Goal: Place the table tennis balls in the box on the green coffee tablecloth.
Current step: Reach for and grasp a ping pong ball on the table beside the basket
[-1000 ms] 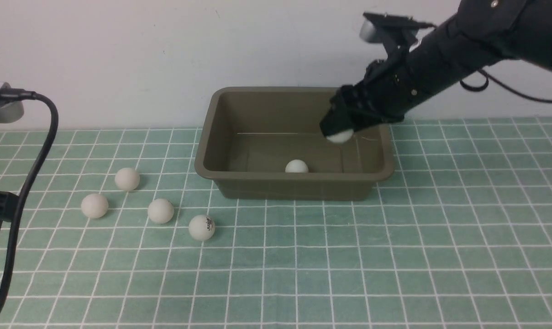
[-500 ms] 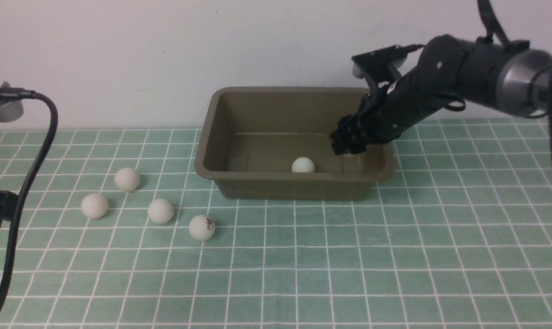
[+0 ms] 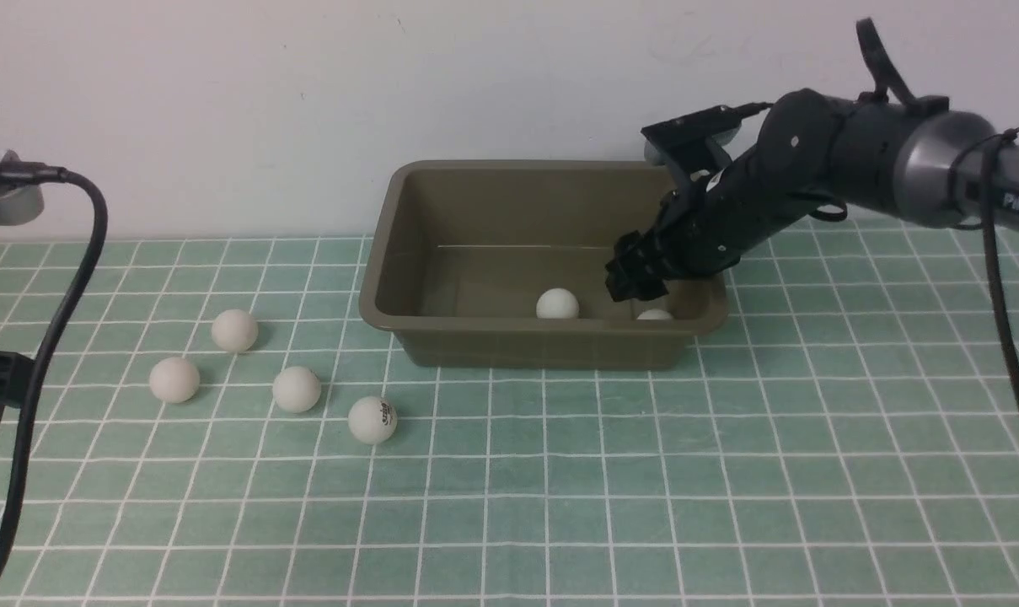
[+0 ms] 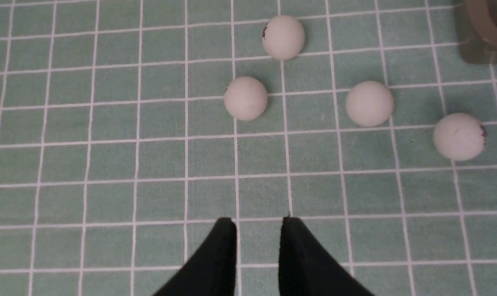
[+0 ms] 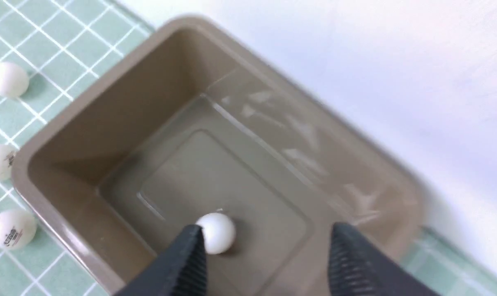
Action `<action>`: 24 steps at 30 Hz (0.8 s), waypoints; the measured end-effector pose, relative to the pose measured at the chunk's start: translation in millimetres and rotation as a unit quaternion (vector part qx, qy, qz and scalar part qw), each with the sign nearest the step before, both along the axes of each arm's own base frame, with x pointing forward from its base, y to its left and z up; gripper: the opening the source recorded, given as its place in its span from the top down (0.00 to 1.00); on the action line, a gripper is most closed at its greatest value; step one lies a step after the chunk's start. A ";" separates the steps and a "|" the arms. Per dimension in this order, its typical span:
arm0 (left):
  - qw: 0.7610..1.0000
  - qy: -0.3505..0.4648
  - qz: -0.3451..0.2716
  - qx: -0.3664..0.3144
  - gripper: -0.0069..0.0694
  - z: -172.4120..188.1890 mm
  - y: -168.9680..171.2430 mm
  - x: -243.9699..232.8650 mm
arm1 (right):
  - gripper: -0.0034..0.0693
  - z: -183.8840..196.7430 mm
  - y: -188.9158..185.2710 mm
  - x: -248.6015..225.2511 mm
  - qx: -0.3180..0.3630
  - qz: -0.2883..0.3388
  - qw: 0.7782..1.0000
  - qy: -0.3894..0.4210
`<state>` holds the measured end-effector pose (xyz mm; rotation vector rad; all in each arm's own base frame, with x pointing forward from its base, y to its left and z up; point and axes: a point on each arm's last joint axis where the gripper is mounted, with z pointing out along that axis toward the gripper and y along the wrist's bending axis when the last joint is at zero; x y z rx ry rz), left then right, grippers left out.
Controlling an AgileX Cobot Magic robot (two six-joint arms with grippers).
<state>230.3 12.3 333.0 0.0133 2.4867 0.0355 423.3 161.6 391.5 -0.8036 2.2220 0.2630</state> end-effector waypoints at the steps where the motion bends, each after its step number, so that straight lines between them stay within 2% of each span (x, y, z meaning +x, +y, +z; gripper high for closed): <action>1: 1.000 0.003 0.000 0.003 0.73 -3.6 0.7 4.6 | 0.48 12.5 -3.2 -4.2 -0.002 -0.006 1.000 -0.011; 8: 0.999 0.043 -0.005 0.025 0.65 -42.0 6.1 43.2 | 0.67 74.1 -37.6 -36.2 0.007 -0.078 0.995 -0.068; 11: 0.998 0.051 -0.008 0.032 0.61 -53.7 7.6 53.3 | 0.71 92.3 -50.4 -52.0 0.006 -0.094 0.992 -0.089; 14: 0.998 0.053 -0.012 0.039 0.51 -73.0 9.2 70.4 | 0.78 121.2 -69.0 -84.6 0.005 -0.112 0.986 -0.123; 18: 0.998 0.043 -0.013 0.039 0.45 -83.8 9.6 81.6 | 0.89 149.4 -96.4 -140.9 0.000 -0.137 0.977 -0.162; 24: 0.999 0.034 -0.016 0.039 0.38 -100.3 9.9 95.4 | 0.97 156.5 -123.0 -220.2 -0.023 -0.164 0.969 -0.183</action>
